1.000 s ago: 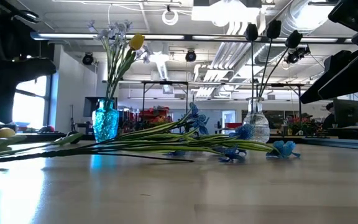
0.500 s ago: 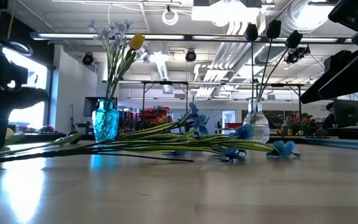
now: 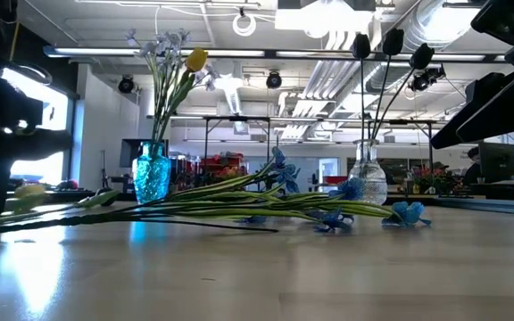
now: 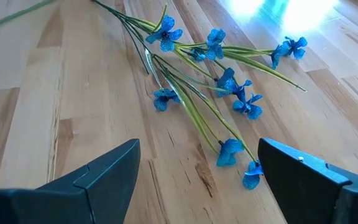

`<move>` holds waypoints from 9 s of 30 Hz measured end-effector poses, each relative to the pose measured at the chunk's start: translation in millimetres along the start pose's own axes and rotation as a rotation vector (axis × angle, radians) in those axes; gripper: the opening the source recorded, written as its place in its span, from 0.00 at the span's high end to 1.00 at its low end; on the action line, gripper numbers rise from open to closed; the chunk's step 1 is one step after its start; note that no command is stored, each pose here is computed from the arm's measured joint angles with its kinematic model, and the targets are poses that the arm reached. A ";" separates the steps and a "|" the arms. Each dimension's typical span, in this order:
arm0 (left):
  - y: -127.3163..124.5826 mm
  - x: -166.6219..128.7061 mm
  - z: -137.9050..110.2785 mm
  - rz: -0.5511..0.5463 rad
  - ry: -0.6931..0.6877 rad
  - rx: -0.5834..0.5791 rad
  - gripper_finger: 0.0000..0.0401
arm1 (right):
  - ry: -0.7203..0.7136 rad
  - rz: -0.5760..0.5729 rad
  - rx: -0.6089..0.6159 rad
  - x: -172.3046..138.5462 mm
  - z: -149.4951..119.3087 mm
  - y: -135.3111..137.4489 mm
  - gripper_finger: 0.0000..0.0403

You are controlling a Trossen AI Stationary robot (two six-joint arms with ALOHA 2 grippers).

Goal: Sort flowers into vase by color
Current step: Put the yellow flower into the blue vase

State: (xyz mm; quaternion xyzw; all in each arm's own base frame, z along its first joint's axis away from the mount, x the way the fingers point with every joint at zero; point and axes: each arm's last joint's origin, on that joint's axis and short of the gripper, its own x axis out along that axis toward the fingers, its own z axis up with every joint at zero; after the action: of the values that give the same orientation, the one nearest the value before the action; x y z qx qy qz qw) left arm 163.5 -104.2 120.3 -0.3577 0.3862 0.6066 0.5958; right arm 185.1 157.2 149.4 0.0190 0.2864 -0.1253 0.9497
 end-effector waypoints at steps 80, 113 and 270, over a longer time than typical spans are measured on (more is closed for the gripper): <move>-181.9 -149.3 -19.6 -1.366 -1.112 0.729 1.00 | -0.494 0.399 -0.055 78.8 76.6 30.6 0.59; -164.8 -145.1 -4.4 -1.167 -0.845 0.952 0.65 | -0.311 0.285 -0.075 69.7 73.2 20.4 1.00; 76.3 -75.4 190.0 -0.581 -1.298 0.188 1.00 | -0.392 0.261 -0.148 28.0 96.1 14.8 0.58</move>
State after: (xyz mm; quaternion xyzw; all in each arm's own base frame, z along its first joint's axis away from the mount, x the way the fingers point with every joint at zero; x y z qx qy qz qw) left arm 94.8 32.8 275.6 0.0398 -0.1063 0.4778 0.8711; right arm 263.2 154.9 213.8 -0.0383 0.1002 0.0185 0.9941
